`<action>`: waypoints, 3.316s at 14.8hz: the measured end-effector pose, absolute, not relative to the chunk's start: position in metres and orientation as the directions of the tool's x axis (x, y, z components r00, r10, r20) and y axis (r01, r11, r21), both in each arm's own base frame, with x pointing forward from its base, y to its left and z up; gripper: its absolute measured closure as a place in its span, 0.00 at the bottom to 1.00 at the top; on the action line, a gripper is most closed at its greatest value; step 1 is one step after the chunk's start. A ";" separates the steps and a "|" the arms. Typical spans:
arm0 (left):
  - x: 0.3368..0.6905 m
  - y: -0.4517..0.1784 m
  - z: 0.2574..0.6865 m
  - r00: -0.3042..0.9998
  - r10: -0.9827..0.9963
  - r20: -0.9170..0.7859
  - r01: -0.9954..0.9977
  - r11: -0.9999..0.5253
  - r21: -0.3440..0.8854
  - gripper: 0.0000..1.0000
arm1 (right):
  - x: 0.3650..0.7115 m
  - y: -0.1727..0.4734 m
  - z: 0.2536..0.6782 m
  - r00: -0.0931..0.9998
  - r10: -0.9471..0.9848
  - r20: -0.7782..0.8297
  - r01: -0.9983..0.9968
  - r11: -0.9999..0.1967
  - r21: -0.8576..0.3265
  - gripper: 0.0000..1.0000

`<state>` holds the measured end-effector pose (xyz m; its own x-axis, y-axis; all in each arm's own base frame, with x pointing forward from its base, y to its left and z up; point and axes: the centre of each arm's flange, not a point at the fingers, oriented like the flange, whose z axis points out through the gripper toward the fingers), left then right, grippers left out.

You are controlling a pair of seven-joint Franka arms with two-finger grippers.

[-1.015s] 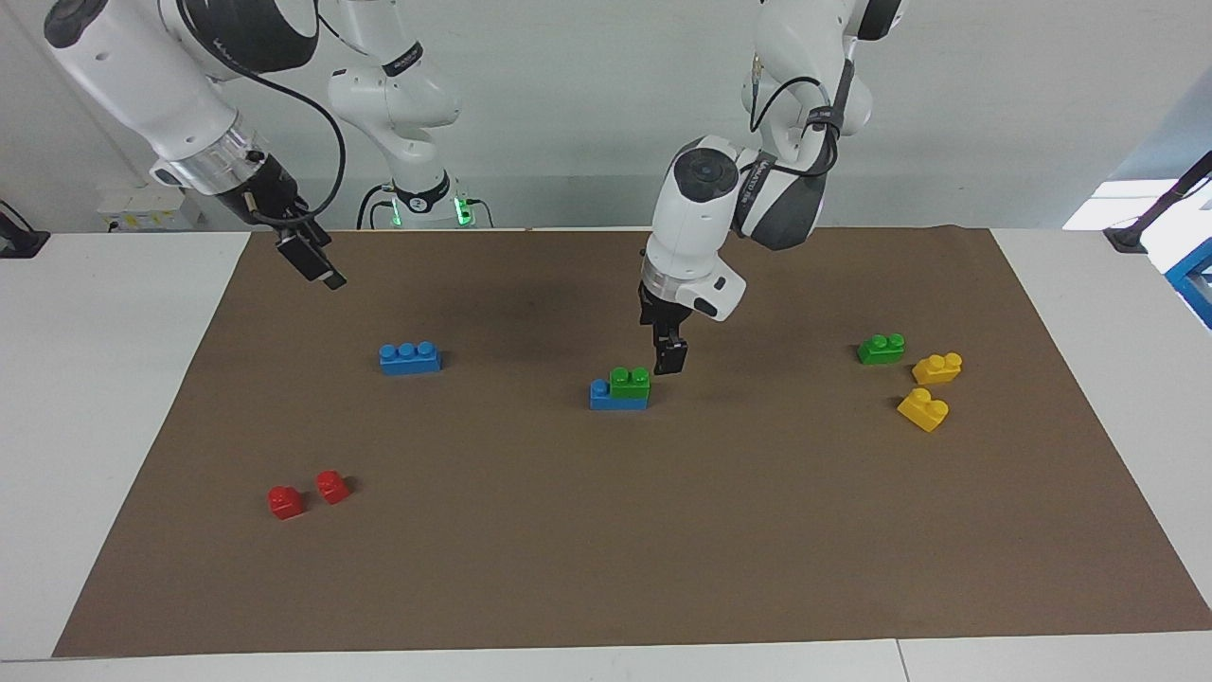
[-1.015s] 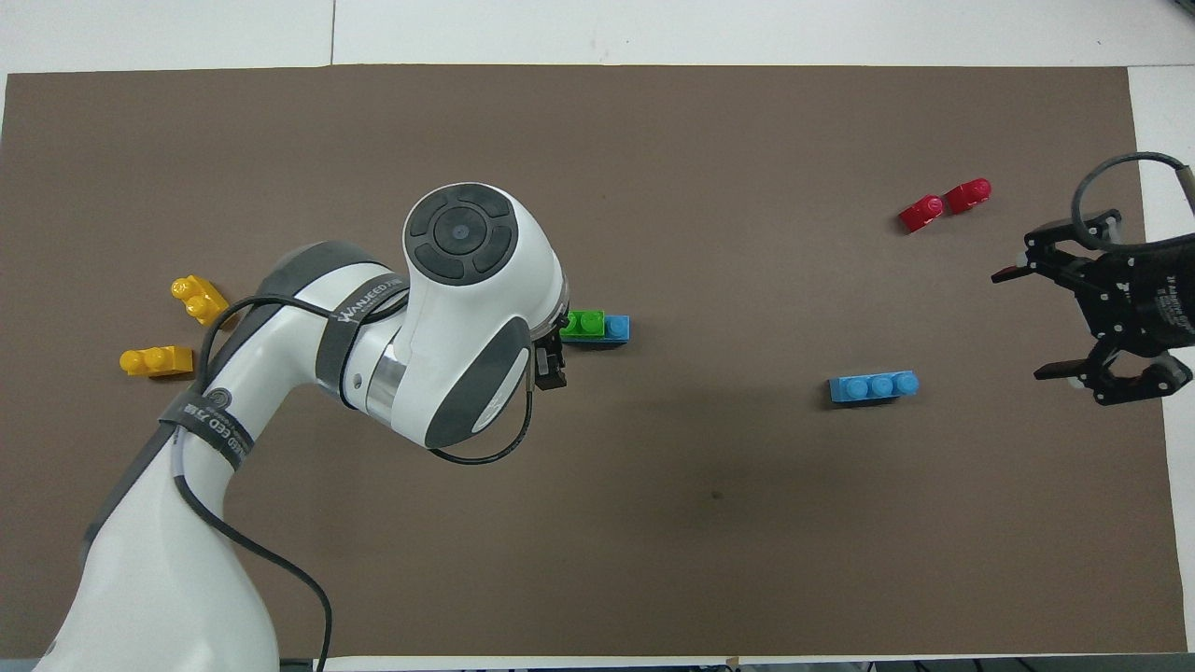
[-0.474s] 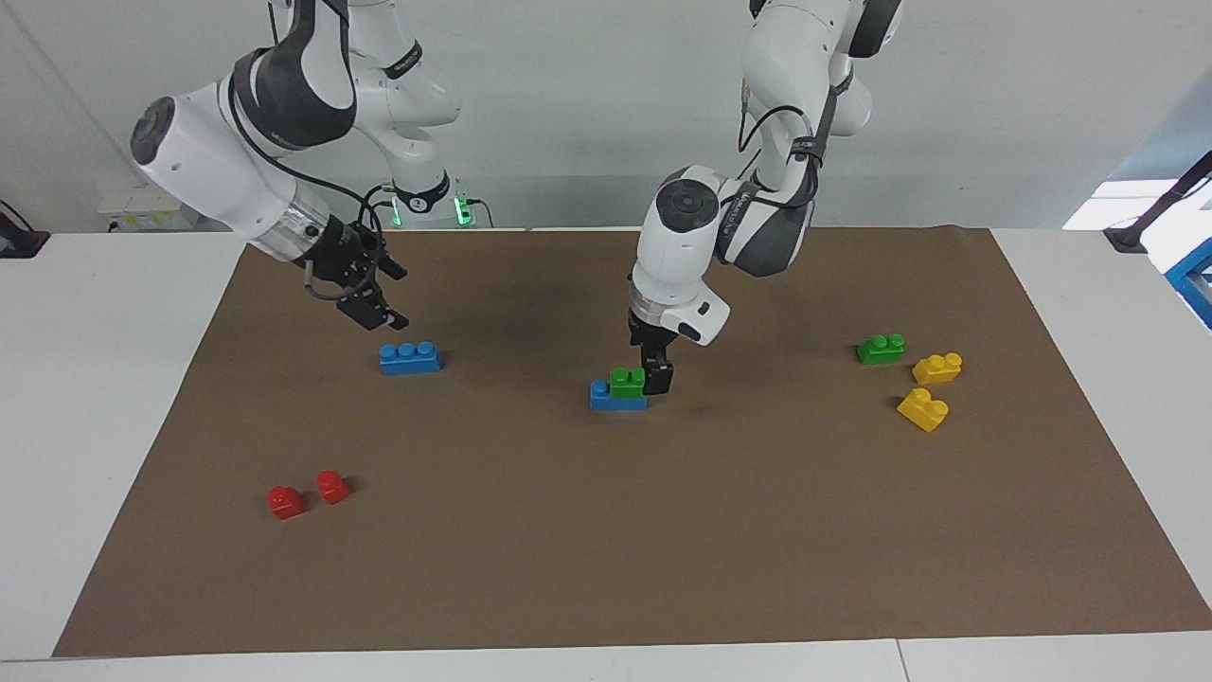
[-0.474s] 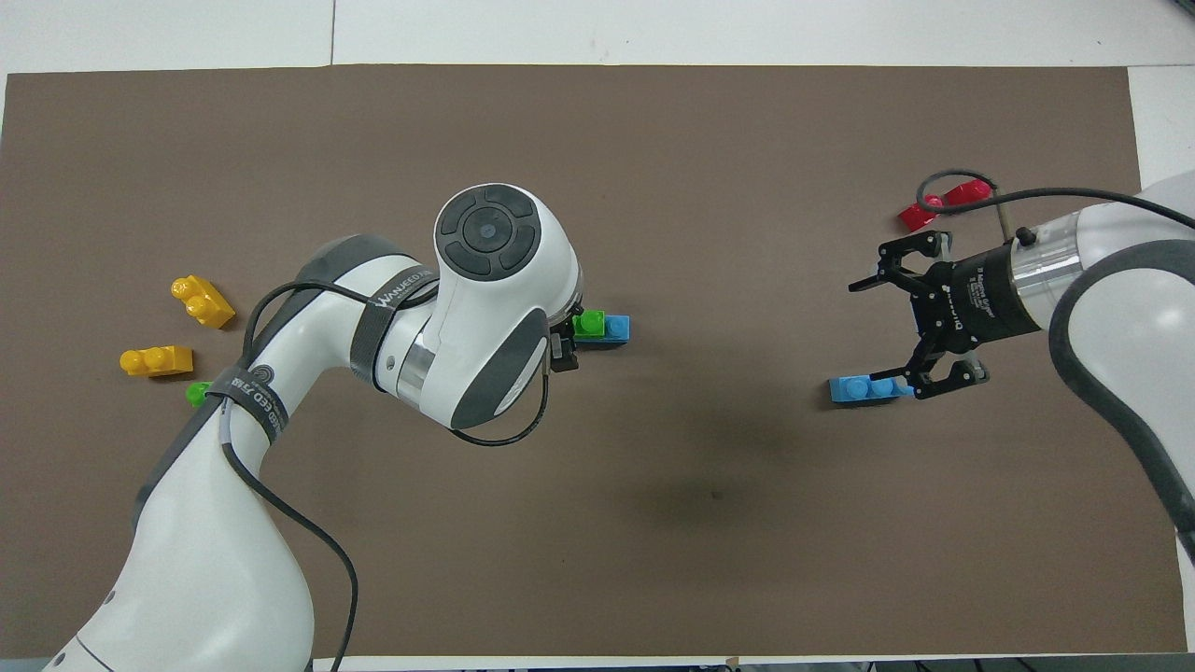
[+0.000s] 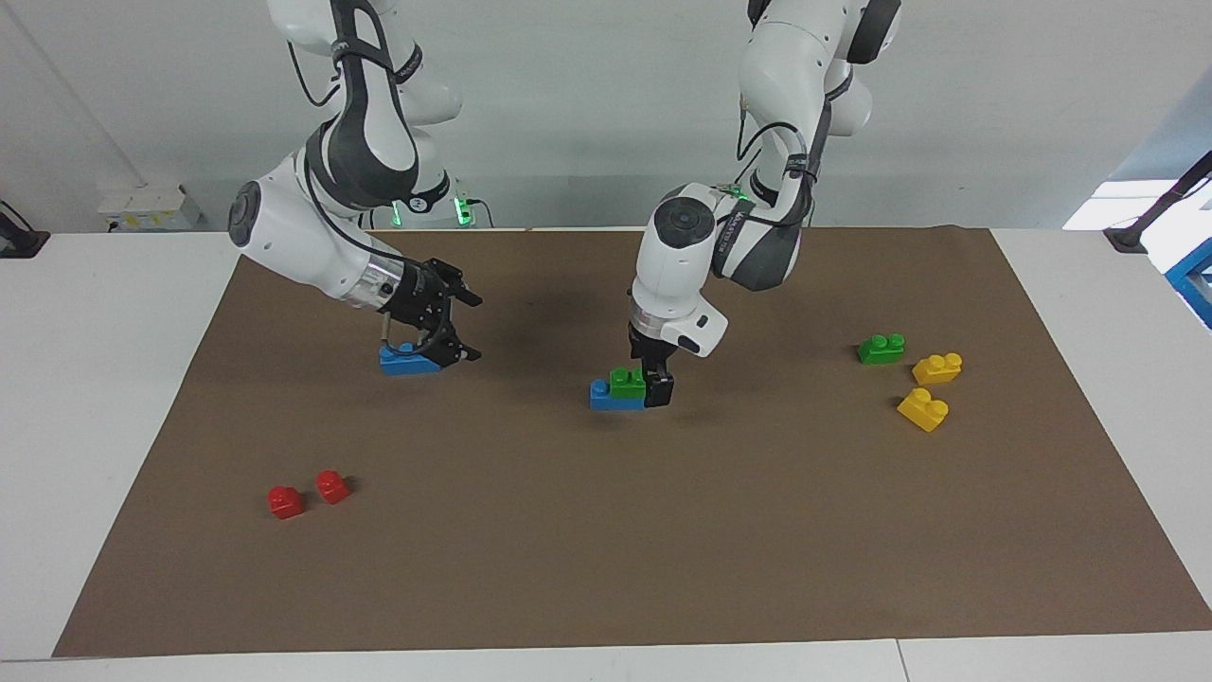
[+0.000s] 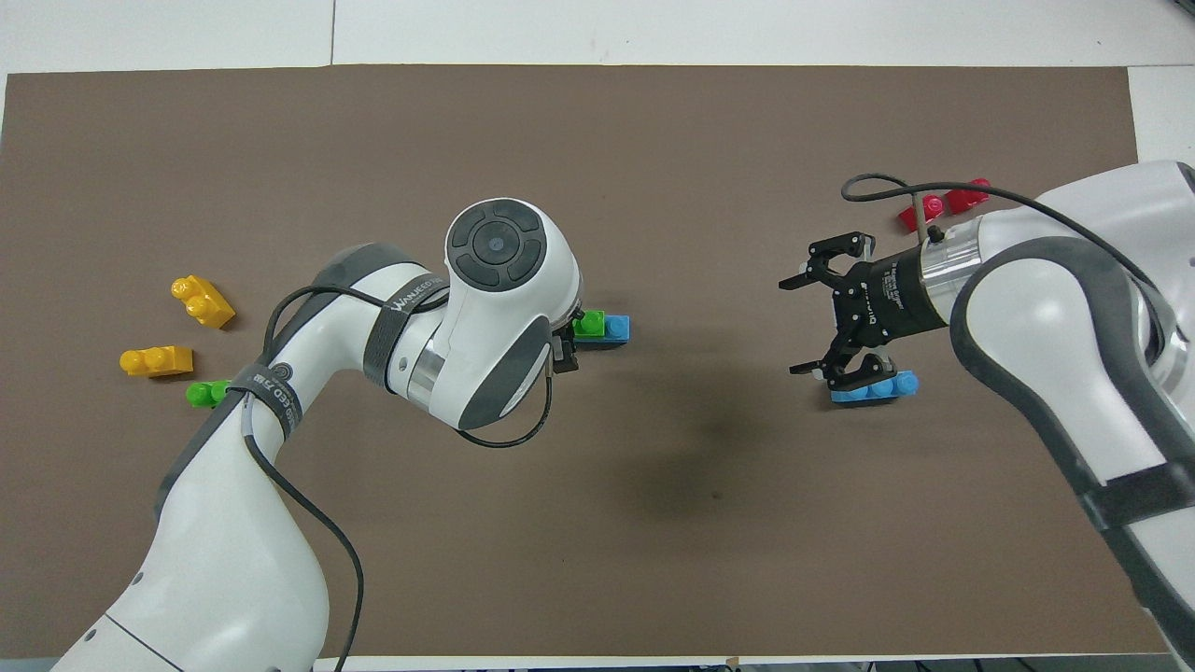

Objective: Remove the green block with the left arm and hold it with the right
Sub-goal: 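Move the right gripper toward the blue end of the held brick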

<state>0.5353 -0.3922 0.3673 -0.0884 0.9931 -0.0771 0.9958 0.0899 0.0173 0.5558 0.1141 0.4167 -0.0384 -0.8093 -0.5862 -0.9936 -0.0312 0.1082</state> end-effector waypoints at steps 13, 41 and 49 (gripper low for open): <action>0.521 -0.400 0.349 -0.090 0.994 -0.056 0.996 0.091 0.024 0.00 | 0.575 0.179 0.336 -0.072 -0.824 -0.563 -0.997 0.060 0.040 0.00; 0.521 -0.399 0.346 -0.137 0.989 -0.046 0.990 0.139 0.035 0.00 | 0.548 0.279 0.276 -0.064 -0.832 -0.551 -0.996 0.091 -0.022 0.00; 0.521 -0.399 0.347 -0.138 0.989 -0.047 0.989 0.140 0.039 0.00 | 0.544 0.288 0.263 -0.078 -0.836 -0.543 -0.993 0.116 -0.037 0.07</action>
